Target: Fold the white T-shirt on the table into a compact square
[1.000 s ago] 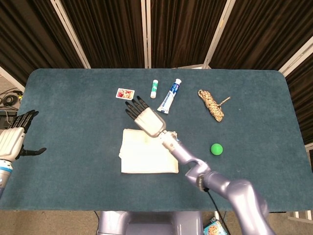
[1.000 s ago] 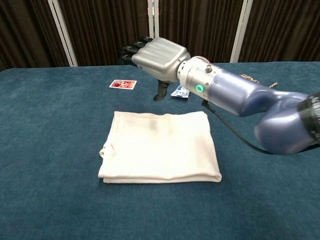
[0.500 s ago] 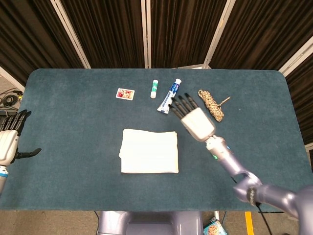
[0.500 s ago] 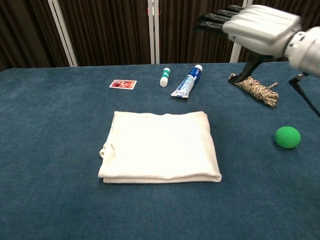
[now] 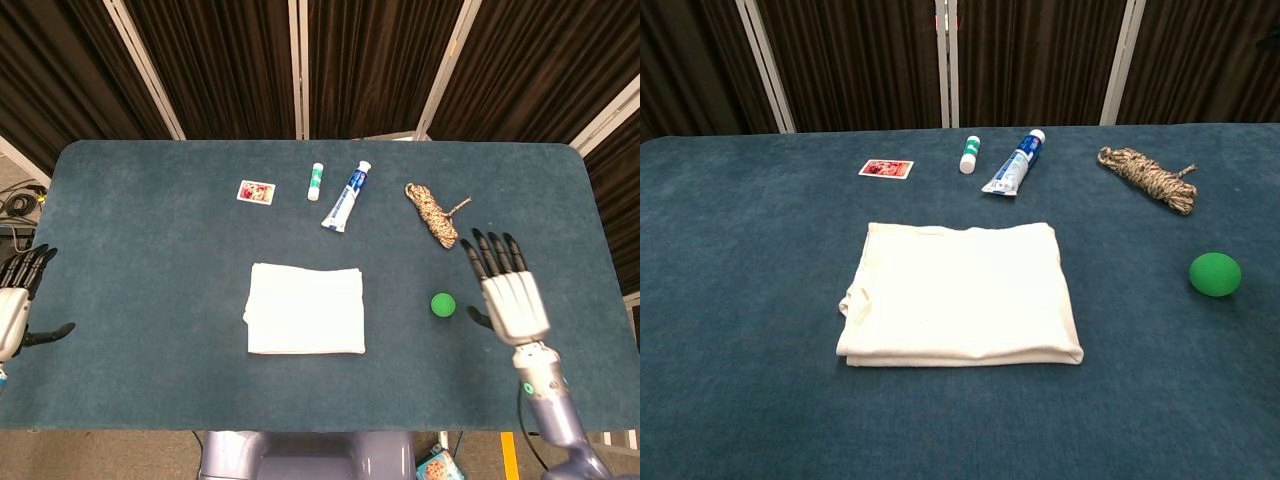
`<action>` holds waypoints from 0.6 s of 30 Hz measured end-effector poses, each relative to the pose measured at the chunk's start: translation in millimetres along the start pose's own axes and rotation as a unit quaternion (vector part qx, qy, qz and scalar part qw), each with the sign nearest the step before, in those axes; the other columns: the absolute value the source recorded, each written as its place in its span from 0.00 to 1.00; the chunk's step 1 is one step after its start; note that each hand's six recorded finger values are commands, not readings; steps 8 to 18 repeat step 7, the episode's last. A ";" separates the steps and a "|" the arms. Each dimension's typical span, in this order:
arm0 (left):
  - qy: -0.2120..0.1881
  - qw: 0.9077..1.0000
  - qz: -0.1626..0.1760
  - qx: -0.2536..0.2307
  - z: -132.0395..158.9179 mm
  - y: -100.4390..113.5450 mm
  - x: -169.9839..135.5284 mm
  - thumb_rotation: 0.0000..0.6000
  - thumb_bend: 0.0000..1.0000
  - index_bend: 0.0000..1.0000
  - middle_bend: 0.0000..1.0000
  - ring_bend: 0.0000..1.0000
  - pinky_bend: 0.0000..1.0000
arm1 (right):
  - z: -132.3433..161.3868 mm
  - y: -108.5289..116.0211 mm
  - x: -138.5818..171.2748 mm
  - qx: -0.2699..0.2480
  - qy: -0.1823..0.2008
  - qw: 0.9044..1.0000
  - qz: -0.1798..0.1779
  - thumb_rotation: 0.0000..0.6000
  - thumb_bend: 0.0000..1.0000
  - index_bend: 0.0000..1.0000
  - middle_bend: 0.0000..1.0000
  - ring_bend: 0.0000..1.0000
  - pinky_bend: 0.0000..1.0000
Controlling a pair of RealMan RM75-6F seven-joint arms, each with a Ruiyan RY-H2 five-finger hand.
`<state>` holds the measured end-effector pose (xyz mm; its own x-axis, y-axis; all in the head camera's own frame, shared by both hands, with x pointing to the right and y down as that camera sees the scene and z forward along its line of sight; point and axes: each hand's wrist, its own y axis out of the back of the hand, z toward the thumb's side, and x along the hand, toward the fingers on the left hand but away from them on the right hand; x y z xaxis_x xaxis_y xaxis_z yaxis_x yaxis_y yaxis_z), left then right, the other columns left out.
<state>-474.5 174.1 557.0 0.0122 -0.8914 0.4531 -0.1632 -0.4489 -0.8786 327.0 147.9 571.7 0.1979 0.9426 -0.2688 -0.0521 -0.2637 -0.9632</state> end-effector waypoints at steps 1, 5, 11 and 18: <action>-0.001 1.000 0.002 0.002 0.2 0.2 -0.7 1.00 0.00 0.00 0.00 0.00 0.00 | -5.0 2.7 8.5 -0.005 -0.012 1.000 -0.003 1.00 0.00 0.00 0.00 0.00 0.00; -0.006 1.000 0.014 0.007 1.1 3.3 -4.4 1.00 0.00 0.00 0.00 0.00 0.00 | -15.5 11.2 32.8 -0.017 -0.035 0.999 -0.013 1.00 0.00 0.00 0.00 0.00 0.00; -0.009 1.000 0.021 0.006 2.0 5.6 -7.2 1.00 0.00 0.00 0.00 0.00 0.00 | -18.8 13.5 41.2 -0.019 -0.038 0.999 -0.016 1.00 0.00 0.00 0.00 0.00 0.00; -0.009 1.000 0.021 0.006 2.0 5.6 -7.2 1.00 0.00 0.00 0.00 0.00 0.00 | -18.8 13.5 41.2 -0.019 -0.038 0.999 -0.016 1.00 0.00 0.00 0.00 0.00 0.00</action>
